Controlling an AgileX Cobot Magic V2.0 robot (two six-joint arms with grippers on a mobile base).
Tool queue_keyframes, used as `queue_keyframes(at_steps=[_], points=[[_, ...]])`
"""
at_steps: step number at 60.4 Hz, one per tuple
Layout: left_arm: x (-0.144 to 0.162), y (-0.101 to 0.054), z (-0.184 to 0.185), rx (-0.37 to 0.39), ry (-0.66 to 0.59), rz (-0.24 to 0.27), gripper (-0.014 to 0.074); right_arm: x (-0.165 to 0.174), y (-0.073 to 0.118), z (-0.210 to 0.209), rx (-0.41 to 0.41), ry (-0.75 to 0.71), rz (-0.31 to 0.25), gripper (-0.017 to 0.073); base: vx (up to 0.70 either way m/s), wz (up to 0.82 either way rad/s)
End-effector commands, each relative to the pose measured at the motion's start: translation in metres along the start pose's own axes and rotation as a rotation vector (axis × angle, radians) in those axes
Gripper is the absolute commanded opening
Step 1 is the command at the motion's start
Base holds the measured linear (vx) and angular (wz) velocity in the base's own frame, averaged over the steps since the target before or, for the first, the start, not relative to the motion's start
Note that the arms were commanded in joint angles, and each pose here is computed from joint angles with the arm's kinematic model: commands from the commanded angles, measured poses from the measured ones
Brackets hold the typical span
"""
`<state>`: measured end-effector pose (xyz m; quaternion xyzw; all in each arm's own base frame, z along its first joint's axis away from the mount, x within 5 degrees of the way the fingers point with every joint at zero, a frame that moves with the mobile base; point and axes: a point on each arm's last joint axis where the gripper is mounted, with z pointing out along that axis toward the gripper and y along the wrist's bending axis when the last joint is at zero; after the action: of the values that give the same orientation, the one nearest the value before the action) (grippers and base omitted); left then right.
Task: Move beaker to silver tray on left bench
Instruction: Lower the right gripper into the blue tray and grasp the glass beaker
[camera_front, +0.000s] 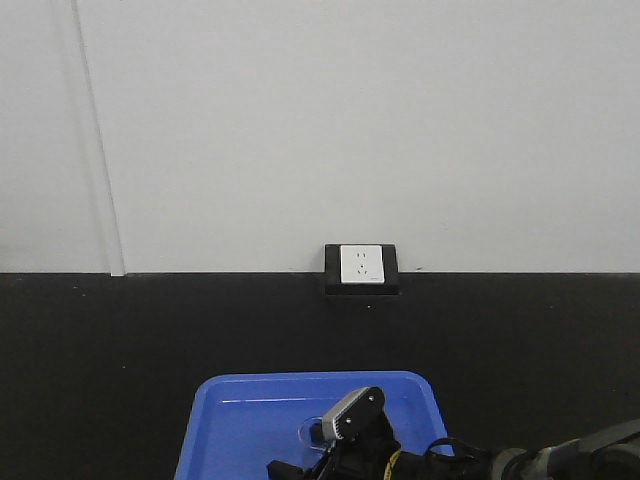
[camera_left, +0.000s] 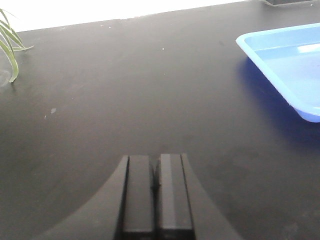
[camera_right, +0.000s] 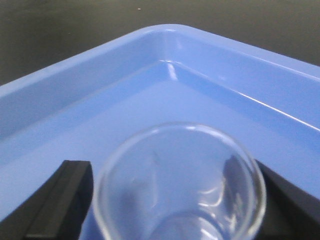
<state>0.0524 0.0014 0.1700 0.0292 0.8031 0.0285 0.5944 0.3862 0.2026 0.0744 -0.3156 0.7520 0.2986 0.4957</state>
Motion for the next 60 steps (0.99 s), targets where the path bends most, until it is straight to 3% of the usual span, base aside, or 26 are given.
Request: queue_keyframes(at_steps=[1, 13, 25, 29, 38, 44, 49, 60], points=[[-0.001, -0.001, 0.002, 0.006, -0.063, -0.003, 0.0001, -0.041, 0.001, -0.002, -0.012, -0.156, -0.022, 0.0470, 0.00, 0.00], [-0.001, -0.001, 0.002, 0.006, -0.063, -0.003, 0.0001, -0.055, 0.000, -0.007, 0.012, -0.162, -0.019, -0.0018, 0.00, 0.00], [-0.001, -0.001, 0.002, 0.006, -0.063, -0.003, 0.0001, -0.096, 0.002, -0.029, 0.092, -0.131, 0.027, -0.0015, 0.00, 0.00], [-0.001, -0.001, 0.002, 0.006, -0.063, -0.003, 0.0001, -0.118, 0.005, -0.043, 0.136, -0.113, 0.019, -0.0015, 0.00, 0.00], [-0.001, -0.001, 0.002, 0.006, -0.063, -0.003, 0.0001, -0.166, 0.013, -0.090, 0.302, -0.052, 0.015, -0.0013, 0.00, 0.00], [-0.001, -0.001, 0.002, 0.006, -0.063, -0.003, 0.0001, -0.189, 0.027, -0.133, 0.398, -0.060, 0.014, -0.0013, 0.00, 0.00], [-0.001, -0.001, 0.002, 0.006, -0.063, -0.003, 0.0001, -0.195, 0.045, -0.172, 0.439, -0.075, -0.028, -0.0012, 0.00, 0.00], [-0.001, -0.001, 0.002, 0.006, -0.063, -0.003, 0.0001, -0.171, 0.088, -0.249, 0.473, -0.120, -0.048, -0.0011, 0.00, 0.00]])
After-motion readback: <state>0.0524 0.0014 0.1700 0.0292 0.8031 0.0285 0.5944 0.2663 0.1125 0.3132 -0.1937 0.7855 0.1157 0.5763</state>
